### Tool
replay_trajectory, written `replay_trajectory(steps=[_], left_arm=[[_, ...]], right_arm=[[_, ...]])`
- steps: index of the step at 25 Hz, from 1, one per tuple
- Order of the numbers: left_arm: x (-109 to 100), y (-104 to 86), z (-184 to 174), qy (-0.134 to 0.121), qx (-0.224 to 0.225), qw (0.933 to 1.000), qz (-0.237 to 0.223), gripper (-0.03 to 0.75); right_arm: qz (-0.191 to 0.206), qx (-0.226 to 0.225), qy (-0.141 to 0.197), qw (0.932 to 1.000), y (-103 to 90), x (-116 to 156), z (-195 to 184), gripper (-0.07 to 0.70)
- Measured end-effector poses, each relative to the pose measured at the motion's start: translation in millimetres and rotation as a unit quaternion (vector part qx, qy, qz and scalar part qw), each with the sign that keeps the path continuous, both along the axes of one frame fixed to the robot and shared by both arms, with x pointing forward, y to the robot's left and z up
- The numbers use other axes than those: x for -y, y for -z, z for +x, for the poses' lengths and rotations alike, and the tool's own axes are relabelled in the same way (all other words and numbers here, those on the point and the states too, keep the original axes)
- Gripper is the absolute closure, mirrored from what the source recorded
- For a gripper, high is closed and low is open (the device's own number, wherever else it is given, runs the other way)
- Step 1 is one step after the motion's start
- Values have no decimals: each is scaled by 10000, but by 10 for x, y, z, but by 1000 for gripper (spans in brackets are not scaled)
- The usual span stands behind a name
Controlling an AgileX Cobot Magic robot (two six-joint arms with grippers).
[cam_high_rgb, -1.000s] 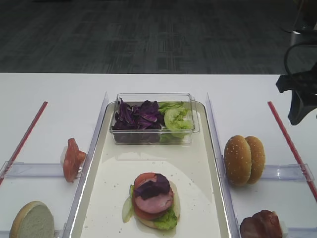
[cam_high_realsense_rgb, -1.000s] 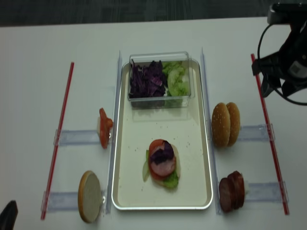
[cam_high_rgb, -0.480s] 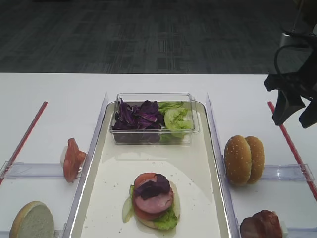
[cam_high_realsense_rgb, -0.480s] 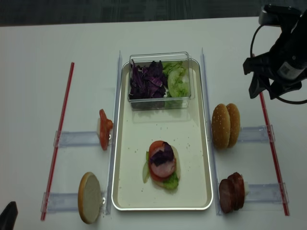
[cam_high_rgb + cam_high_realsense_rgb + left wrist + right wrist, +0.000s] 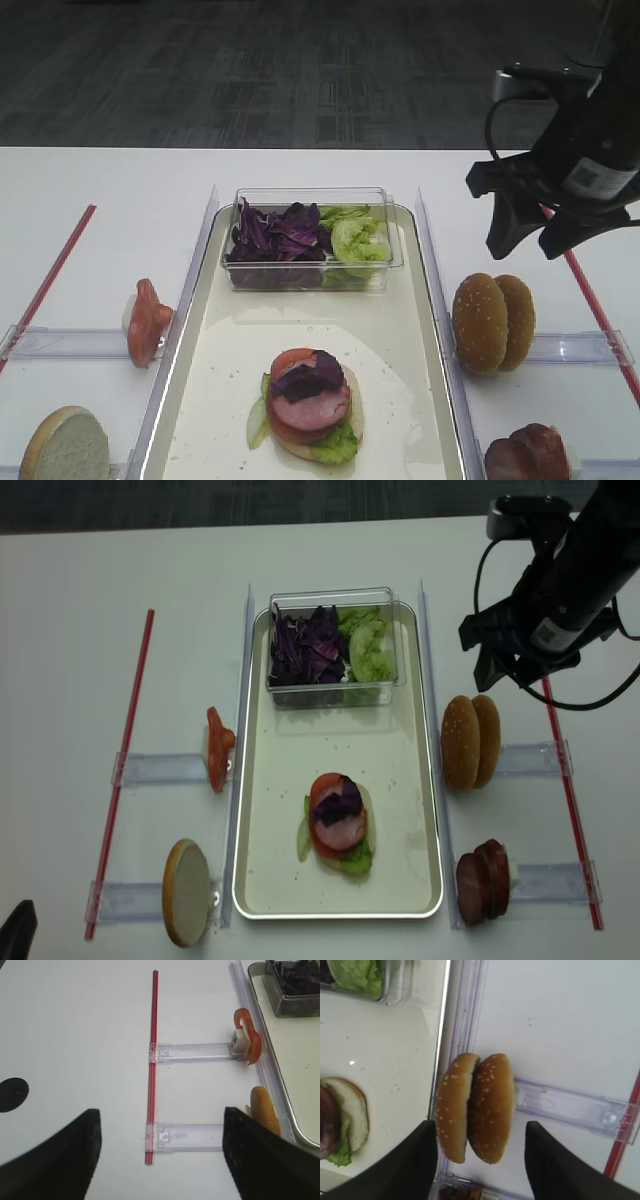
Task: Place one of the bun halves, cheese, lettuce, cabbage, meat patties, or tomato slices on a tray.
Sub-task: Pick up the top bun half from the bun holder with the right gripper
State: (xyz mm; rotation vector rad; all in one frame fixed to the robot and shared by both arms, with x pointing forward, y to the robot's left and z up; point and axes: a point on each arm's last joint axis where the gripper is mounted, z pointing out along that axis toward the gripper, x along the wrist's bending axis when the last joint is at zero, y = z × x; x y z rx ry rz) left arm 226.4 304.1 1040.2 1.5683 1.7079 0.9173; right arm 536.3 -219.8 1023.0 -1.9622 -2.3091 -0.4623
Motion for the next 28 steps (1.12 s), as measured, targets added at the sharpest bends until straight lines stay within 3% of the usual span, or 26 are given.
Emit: replay_trajectory(steps=[10, 20, 28], left_arm=[[0, 0, 0, 0, 0, 10000, 0, 244], [0, 0, 0, 0, 0, 10000, 0, 244], [0, 0, 0, 0, 0, 10000, 0, 244]], right_arm=[[-45, -79, -211, 9997, 77, -285, -42, 243], [-146, -511, -204, 9984, 354, -325, 40, 246], [-65, -723, -144, 9973, 460, -355, 64, 271]])
